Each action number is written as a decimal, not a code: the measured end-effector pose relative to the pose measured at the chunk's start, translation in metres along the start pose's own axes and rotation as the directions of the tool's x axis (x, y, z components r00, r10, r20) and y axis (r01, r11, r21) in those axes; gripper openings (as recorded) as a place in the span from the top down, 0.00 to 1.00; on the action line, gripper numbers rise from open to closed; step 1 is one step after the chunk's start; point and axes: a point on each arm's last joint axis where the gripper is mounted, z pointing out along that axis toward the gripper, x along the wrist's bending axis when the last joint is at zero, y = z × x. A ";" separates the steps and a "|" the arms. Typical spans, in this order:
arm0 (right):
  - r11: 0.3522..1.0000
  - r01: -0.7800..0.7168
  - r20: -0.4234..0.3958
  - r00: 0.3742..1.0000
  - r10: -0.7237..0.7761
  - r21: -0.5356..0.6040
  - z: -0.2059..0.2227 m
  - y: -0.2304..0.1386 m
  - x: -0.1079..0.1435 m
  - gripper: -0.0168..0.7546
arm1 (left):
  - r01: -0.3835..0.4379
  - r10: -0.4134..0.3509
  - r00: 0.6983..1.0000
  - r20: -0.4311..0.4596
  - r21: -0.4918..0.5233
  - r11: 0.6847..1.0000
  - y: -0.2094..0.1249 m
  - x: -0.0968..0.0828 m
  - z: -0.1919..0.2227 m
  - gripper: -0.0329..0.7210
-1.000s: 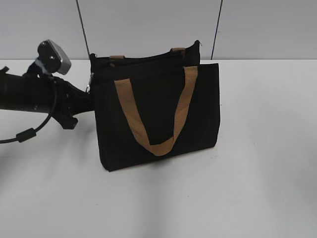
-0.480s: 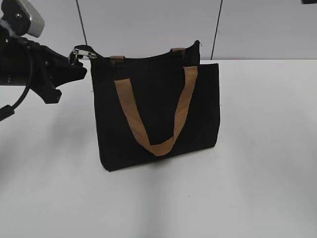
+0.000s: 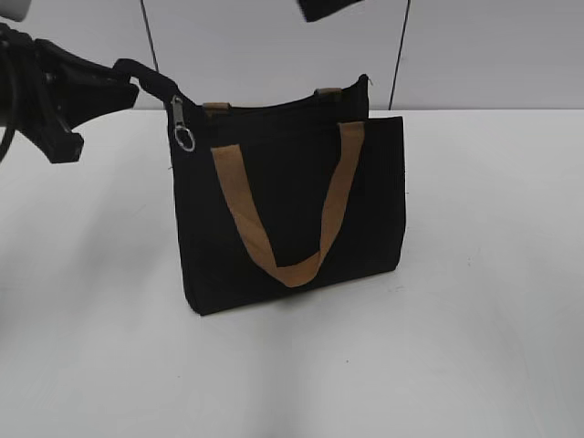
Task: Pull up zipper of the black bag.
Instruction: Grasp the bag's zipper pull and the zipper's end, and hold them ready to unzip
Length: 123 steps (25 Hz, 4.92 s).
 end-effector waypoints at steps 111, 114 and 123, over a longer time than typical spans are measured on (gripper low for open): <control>0.957 0.236 -0.048 0.972 -0.231 0.166 0.131 -0.018 -0.025 0.98 | 0.062 -0.056 0.998 -0.033 0.236 0.970 -0.019 -0.011 -0.023 0.86; 0.951 0.253 -0.039 0.967 -0.250 0.178 0.131 -0.019 -0.027 0.98 | 0.073 -0.064 0.997 -0.043 0.253 0.965 -0.022 -0.008 -0.026 0.86; 0.955 0.221 -0.009 0.975 -0.223 0.198 0.127 -0.021 -0.038 0.98 | 0.122 -0.118 0.993 -0.030 0.261 0.958 -0.029 -0.003 -0.032 0.86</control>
